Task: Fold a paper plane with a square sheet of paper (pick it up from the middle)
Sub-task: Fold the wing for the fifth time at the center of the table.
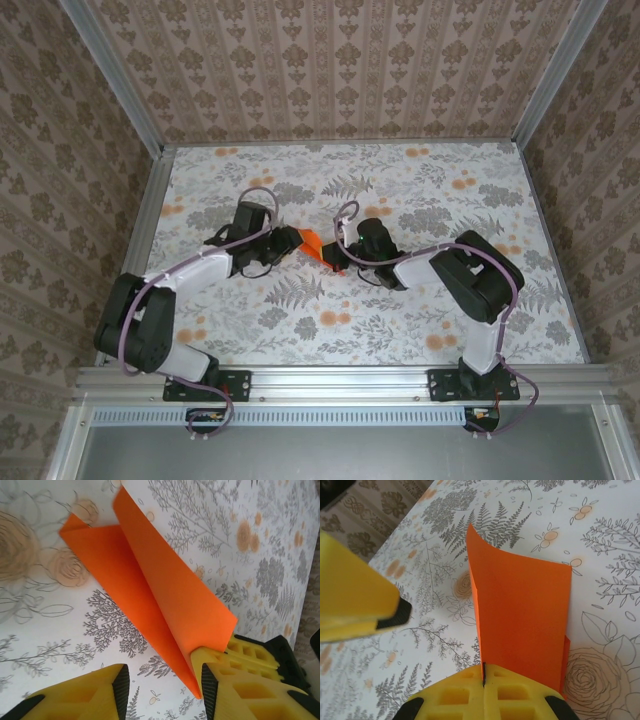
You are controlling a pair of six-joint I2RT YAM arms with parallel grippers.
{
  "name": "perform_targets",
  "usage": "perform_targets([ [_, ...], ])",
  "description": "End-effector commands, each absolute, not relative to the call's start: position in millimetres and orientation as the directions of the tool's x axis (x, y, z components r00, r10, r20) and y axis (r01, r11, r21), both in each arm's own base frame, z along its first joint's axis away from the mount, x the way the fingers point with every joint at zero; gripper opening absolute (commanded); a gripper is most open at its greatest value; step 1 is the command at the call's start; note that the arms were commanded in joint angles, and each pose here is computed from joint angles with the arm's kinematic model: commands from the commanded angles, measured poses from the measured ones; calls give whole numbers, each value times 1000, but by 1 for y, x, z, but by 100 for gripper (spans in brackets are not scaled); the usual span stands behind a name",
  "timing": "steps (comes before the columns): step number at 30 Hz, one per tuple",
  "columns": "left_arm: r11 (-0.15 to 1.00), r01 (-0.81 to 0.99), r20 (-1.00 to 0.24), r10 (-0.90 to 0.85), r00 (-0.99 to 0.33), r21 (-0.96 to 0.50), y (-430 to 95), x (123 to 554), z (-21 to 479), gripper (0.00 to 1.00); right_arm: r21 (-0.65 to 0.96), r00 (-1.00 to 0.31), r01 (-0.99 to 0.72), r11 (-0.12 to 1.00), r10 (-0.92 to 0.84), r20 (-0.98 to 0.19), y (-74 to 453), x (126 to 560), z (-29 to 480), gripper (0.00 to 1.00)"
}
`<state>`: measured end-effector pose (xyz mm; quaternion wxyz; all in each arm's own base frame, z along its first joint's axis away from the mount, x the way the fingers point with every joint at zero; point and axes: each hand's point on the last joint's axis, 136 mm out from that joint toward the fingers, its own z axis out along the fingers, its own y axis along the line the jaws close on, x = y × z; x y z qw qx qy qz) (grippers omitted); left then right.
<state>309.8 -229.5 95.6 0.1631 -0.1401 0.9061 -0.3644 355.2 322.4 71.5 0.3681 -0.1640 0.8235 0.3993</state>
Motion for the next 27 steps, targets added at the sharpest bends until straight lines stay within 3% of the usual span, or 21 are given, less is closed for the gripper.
perform_targets([
  [1, 692, -59, -237, -326, -915, -720, -244, 318, 102, 41, 662, -769, -482, 575, 84, -633, 328, 353, 70, 0],
  [16, 696, 2, -267, -274, -924, -718, -260, 332, 89, 30, 819, -888, -252, 515, 214, -407, 326, 357, 54, 0],
  [27, 703, 8, -256, -248, -934, -711, -267, 336, 75, 26, 832, -908, -167, 528, 246, -339, 320, 360, 39, 0],
])
